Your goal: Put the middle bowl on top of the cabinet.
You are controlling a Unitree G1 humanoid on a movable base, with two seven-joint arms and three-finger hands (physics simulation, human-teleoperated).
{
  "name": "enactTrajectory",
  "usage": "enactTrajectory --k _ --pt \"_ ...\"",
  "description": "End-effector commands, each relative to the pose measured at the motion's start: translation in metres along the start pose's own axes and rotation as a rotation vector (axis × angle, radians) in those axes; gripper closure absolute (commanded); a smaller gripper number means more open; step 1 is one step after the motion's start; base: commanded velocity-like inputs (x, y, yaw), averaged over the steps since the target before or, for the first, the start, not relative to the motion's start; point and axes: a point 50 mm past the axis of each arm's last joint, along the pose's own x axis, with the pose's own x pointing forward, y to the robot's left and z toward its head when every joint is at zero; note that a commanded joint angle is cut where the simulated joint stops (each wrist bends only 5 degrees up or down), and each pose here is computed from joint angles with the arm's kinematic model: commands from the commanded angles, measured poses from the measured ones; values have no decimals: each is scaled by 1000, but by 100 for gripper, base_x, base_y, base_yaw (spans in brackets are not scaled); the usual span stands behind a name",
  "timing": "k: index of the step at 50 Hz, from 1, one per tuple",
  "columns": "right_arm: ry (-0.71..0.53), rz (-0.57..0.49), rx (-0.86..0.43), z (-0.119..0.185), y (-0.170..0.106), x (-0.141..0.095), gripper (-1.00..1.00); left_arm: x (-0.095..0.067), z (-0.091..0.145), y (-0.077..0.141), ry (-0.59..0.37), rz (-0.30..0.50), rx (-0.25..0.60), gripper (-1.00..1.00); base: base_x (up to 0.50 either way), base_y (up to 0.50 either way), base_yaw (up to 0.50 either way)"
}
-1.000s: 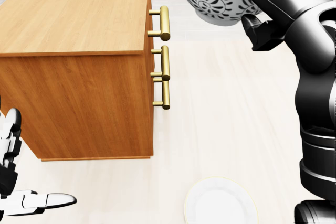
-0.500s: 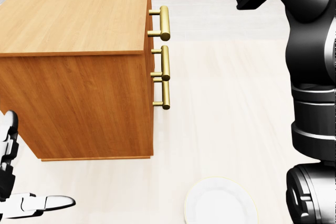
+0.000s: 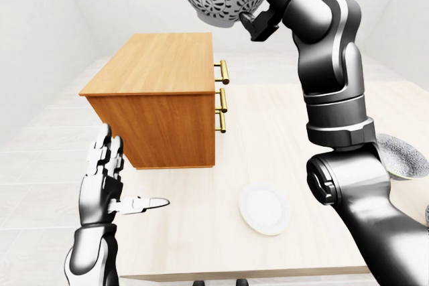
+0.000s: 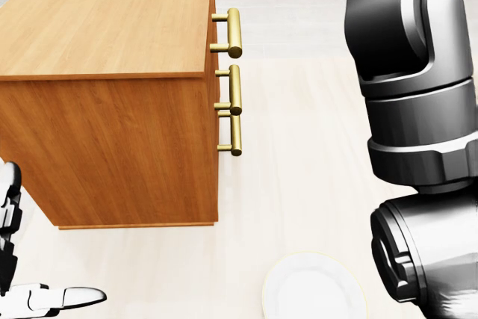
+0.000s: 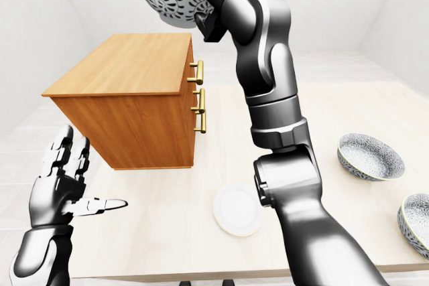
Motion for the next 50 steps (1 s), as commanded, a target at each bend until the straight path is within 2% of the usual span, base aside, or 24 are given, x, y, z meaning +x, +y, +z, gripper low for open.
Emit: enactTrajectory --k 1,8,19,26,38,50 --pt "-36 -17 6 23 3 15 100 -6 0 1 -4 -1 24 -100 0 0 0" --pt "-71 10 15 39 26 21 100 -11 1 3 -7 1 32 -100 0 0 0" --pt "-84 26 51 52 40 31 100 -12 2 2 -5 1 33 -100 0 0 0" --pt "-19 43 62 45 60 43 100 -16 1 -1 -4 -11 42 -100 0 0 0" --pt "36 54 46 41 74 51 100 -18 -1 1 0 -14 43 -100 0 0 0" --pt "29 74 20 48 85 52 100 -20 -4 -1 11 -20 45 -100 0 0 0"
